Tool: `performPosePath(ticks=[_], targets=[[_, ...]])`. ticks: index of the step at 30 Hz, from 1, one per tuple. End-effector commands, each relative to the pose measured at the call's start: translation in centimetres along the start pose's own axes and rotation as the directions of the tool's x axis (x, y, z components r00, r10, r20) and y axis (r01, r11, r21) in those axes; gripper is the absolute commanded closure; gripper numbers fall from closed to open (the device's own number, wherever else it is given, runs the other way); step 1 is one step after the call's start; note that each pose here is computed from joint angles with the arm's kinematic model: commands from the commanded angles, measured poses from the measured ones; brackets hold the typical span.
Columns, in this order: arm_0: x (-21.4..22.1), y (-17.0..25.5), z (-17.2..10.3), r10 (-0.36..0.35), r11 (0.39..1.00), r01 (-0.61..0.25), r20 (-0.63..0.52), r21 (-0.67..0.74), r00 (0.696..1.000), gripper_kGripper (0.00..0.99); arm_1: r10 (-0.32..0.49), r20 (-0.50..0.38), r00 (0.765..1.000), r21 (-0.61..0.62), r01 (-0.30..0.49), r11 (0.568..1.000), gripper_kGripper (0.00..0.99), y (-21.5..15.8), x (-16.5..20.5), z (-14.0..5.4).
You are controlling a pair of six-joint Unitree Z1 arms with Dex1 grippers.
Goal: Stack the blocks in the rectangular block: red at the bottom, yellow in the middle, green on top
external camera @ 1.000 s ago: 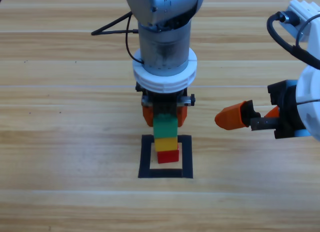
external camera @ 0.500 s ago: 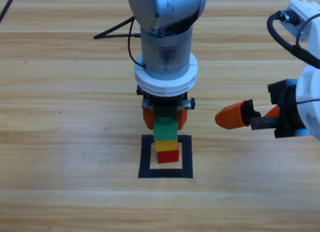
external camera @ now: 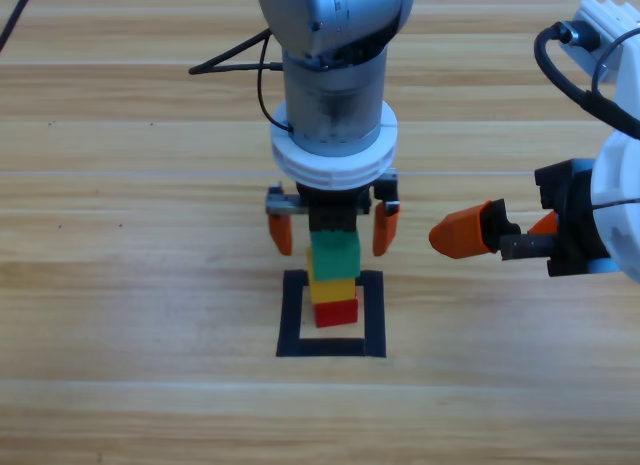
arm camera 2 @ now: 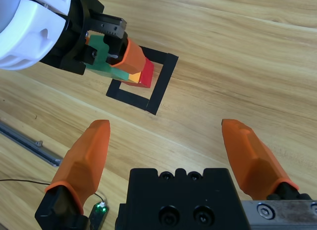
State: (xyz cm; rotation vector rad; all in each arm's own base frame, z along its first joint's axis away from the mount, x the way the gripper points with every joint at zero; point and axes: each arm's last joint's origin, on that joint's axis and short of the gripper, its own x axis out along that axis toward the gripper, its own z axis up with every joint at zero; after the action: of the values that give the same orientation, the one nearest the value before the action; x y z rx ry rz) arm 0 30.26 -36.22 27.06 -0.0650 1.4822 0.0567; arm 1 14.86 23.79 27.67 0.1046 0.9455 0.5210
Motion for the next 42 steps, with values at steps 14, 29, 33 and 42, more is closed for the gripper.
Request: performPosePath(ticks=[14, 29, 33, 42], targets=[[-11.9, 3.7, -1.8, -0.147, 0.988, 0.157, 0.272, -0.013, 0.951, 0.0, -0.032, 0.043, 0.999, 0.017, 0.032, 0.999, 0.0, -1.4, -0.8, 0.0], [-11.3, 9.1, -14.5, -0.151, 0.983, 0.064, 0.556, 0.173, 0.817, 0.0, -0.047, 0.045, 0.998, 0.01, 0.046, 0.999, 0.0, -1.3, 0.2, -0.1], [-8.8, 14.2, -16.3, -0.219, 0.971, 0.119, 0.58, 0.206, 0.785, 0.0, -0.05, 0.046, 0.998, 0.009, 0.05, 0.999, 0.0, -1.3, 0.3, -0.1], [-5.2, 15.7, -17.1, -0.236, 0.96, 0.093, 0.587, 0.262, 0.774, 0.0, -0.05, 0.048, 0.998, 0.008, 0.05, 0.999, 0.0, -1.3, 0.2, -0.1]])
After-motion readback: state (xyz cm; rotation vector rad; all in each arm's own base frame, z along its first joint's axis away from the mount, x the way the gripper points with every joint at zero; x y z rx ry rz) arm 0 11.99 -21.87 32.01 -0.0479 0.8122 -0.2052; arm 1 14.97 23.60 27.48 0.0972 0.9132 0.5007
